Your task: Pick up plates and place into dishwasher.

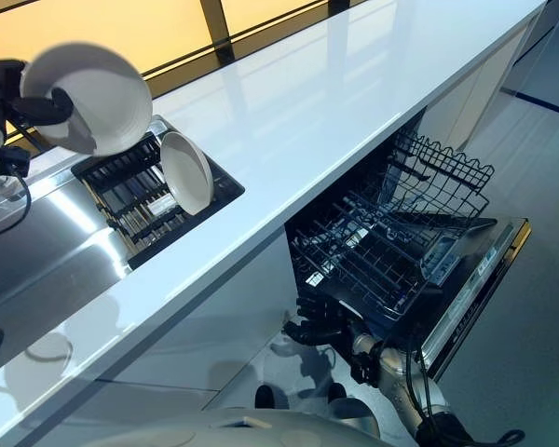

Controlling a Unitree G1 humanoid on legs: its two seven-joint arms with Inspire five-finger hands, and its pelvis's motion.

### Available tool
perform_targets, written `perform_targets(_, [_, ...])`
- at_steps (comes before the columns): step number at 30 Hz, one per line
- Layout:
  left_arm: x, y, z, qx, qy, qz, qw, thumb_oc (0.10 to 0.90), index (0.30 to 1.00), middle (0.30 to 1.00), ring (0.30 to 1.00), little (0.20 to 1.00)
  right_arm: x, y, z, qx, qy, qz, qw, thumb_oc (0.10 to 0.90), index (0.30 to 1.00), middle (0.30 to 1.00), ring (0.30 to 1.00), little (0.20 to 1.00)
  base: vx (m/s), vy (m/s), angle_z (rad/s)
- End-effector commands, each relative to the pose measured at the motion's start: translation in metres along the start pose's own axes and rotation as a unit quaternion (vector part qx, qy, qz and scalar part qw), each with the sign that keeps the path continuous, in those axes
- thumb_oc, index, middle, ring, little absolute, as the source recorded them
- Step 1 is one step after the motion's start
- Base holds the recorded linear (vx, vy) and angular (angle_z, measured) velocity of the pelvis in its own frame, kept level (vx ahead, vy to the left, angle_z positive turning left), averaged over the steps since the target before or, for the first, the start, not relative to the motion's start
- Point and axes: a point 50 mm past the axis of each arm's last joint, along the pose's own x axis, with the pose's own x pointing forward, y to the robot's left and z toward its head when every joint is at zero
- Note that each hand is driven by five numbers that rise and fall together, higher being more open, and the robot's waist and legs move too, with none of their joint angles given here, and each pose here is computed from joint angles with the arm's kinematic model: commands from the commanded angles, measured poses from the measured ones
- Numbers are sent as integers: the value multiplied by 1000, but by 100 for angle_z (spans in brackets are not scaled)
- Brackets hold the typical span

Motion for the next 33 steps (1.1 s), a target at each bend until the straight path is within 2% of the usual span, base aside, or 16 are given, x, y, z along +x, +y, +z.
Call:
perform_targets(1, [-11,19,37,-122,-148,97,977,100,300,300,300,200,-7,17,47,-11,-135,44,990,800,900,900,900,900,3,-55,-11])
perform_targets(6, [-47,-6,22,-185,-171,47,967,100,300,300,300,200,-22,14,67,-7,-197,31,980,800,900,900,900,900,1,-50,-11])
perform_targets(9, [-71,-27,25,-224,-183,-13,957,100,300,300,300,200,-34,10,83,-5,-238,26,971,800,900,900,900,900,4,-38,-6])
perform_targets(16, [-100,-64,40,-225,-217,-120,942,100,300,300,300,200,-48,10,113,-8,-306,19,952,800,900,900,900,900,-2,-21,-4])
perform_targets(20, [-110,-79,45,-214,-231,-168,934,100,300,300,300,200,-56,13,133,-14,-350,21,937,800,900,900,900,900,-8,-18,-9])
perform_targets(27, [-124,-107,48,-266,-216,-240,908,100,300,300,300,200,-60,19,147,-10,-385,37,922,800,900,900,900,900,-17,-2,-10])
perform_targets(33, [-129,-135,63,-237,-222,-318,891,100,300,300,300,200,-61,21,158,-19,-396,41,917,800,900,900,900,900,-20,-4,-7])
